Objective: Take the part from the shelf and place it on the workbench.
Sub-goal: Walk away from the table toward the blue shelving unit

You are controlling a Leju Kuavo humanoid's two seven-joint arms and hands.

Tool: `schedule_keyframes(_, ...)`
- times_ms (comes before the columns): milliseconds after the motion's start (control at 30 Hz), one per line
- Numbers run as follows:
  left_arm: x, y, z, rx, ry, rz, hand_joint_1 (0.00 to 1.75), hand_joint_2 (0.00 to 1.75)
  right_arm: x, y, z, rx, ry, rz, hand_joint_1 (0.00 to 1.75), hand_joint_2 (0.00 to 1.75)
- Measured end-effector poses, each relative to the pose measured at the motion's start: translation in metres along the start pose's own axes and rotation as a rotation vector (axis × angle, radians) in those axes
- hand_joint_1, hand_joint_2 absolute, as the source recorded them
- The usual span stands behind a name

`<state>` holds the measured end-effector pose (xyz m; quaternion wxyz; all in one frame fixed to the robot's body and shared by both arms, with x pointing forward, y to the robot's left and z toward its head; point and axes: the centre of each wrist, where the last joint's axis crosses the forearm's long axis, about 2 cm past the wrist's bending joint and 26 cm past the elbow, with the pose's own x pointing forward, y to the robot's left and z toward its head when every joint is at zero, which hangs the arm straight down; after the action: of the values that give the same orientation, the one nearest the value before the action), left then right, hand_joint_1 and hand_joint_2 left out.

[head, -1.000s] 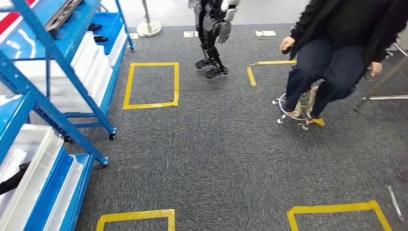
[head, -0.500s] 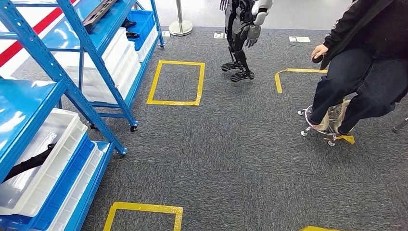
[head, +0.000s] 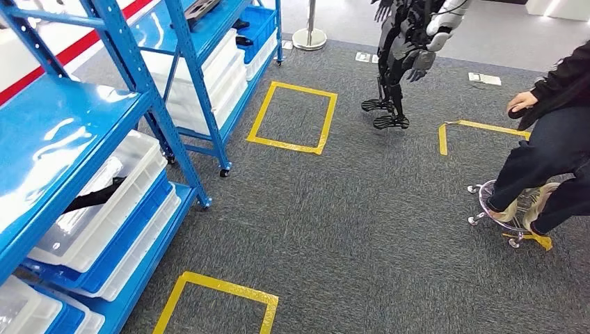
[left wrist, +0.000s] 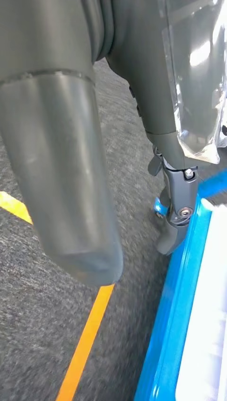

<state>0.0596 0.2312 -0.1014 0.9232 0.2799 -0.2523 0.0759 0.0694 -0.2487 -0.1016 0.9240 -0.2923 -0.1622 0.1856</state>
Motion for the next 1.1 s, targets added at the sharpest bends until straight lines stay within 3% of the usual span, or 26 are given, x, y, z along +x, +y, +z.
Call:
schedule_keyframes(167, -0.001, -0.001, 0.0, -0.001, -0.079, 0.103, 0.0, 0.0, -0.004, 0.0, 0.0, 0.0, 0.006, -0.004, 0.0, 0.0)
schedule_keyframes(300, -0.001, -0.001, 0.0, -0.011, -0.072, 0.116, 0.0, 0.0, -0.002, 0.0, 0.0, -0.001, 0.006, -0.001, 0.0, 0.0)
schedule_keyframes(400, -0.001, -0.001, 0.001, -0.011, -0.04, 0.107, 0.0, 0.0, -0.001, 0.0, 0.0, -0.001, 0.004, 0.001, 0.0, 0.0)
schedule_keyframes(567, 0.0, -0.001, 0.0, 0.002, 0.097, 0.03, 0.0, 0.0, -0.003, 0.001, 0.001, 0.003, -0.001, 0.012, 0.0, 0.0)
schedule_keyframes(800, 0.002, -0.002, 0.0, -0.001, 0.115, 0.005, 0.0, 0.0, 0.0, 0.0, 0.0, 0.002, -0.006, 0.013, 0.0, 0.0)
schedule_keyframes(967, 0.001, -0.002, 0.002, -0.005, 0.248, -0.05, 0.0, 0.0, 0.006, 0.0, 0.0, 0.016, -0.006, 0.036, 0.0, 0.0)
schedule_keyframes(1100, 0.003, -0.006, 0.004, -0.027, 0.27, -0.087, 0.0, 0.0, 0.008, -0.001, -0.001, 0.032, -0.005, 0.07, 0.0, 0.0)
